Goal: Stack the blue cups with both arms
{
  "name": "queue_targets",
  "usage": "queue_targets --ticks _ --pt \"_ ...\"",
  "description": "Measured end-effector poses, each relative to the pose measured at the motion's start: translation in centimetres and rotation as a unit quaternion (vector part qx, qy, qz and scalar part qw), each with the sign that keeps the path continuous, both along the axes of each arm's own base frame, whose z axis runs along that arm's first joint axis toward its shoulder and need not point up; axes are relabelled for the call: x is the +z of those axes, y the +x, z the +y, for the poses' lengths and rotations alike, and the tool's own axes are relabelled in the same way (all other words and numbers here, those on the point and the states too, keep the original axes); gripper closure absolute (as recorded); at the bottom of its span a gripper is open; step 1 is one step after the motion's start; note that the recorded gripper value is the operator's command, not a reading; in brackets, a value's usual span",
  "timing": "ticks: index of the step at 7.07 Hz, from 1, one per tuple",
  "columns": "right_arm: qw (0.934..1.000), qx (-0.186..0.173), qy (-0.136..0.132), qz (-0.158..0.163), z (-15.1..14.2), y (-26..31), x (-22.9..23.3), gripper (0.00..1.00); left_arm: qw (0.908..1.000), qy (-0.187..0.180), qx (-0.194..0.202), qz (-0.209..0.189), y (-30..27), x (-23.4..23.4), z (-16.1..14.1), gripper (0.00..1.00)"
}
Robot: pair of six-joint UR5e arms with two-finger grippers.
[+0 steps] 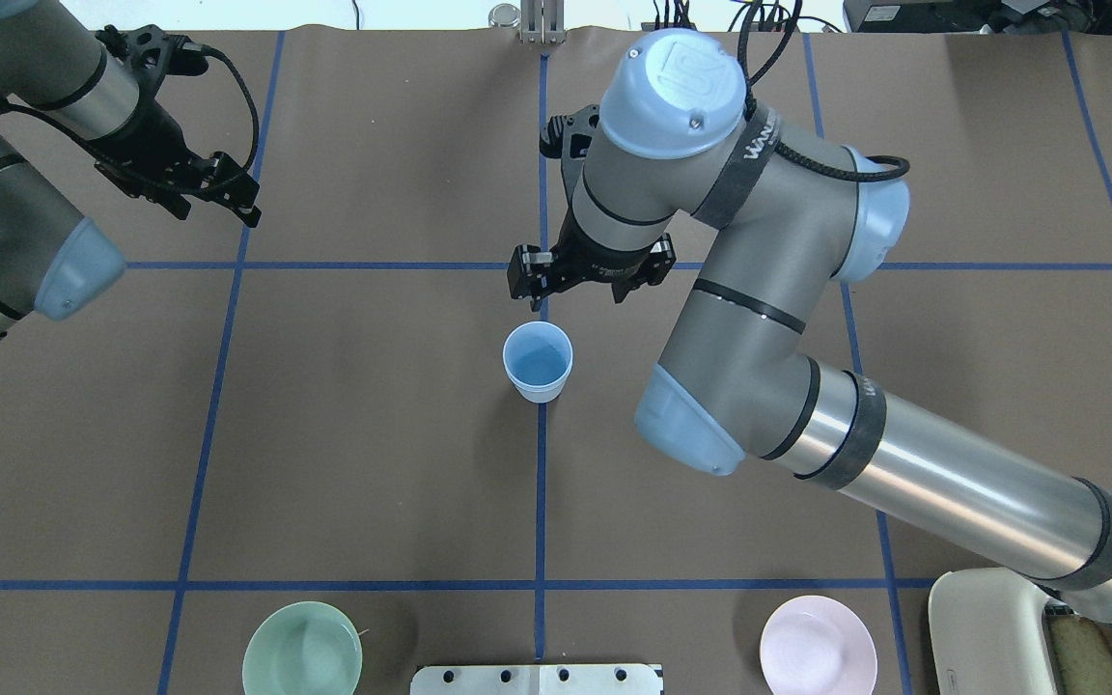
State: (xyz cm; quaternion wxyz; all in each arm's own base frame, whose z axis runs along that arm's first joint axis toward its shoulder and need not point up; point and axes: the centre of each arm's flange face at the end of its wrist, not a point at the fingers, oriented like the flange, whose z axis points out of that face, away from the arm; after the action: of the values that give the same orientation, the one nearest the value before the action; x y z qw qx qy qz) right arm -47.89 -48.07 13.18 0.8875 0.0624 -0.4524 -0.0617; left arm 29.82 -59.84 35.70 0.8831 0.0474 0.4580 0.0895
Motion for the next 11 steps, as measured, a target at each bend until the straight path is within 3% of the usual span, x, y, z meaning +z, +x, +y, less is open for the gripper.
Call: queue_targets --ticks 3,4,6,9,11 --pt "0.9980 0.061 -0.012 -0.001 -5.8 10.8 4.8 0.00 0.9999 0.013 -0.003 -0.006 -5.1 1.5 -1.6 0.03" --pt "0.9966 0.080 -0.011 0.011 -8.1 15.2 7.4 0.00 0.9997 0.020 0.003 -0.015 -7.3 2.1 -2.3 0.03" --pt "0.9948 0.084 0.012 0.057 -11.2 23.1 14.6 0.00 0.9986 0.034 0.019 -0.035 -12.0 5.1 -2.8 0.02" --pt "0.9867 0.122 -0.051 0.095 -11.9 34.6 26.0 0.00 0.9971 0.051 0.033 -0.046 -19.2 11.7 -2.0 0.02" --pt "0.9850 0.116 -0.080 0.099 -10.1 43.3 34.4 0.00 0.9982 0.040 0.032 -0.031 -25.8 18.0 0.3 0.02"
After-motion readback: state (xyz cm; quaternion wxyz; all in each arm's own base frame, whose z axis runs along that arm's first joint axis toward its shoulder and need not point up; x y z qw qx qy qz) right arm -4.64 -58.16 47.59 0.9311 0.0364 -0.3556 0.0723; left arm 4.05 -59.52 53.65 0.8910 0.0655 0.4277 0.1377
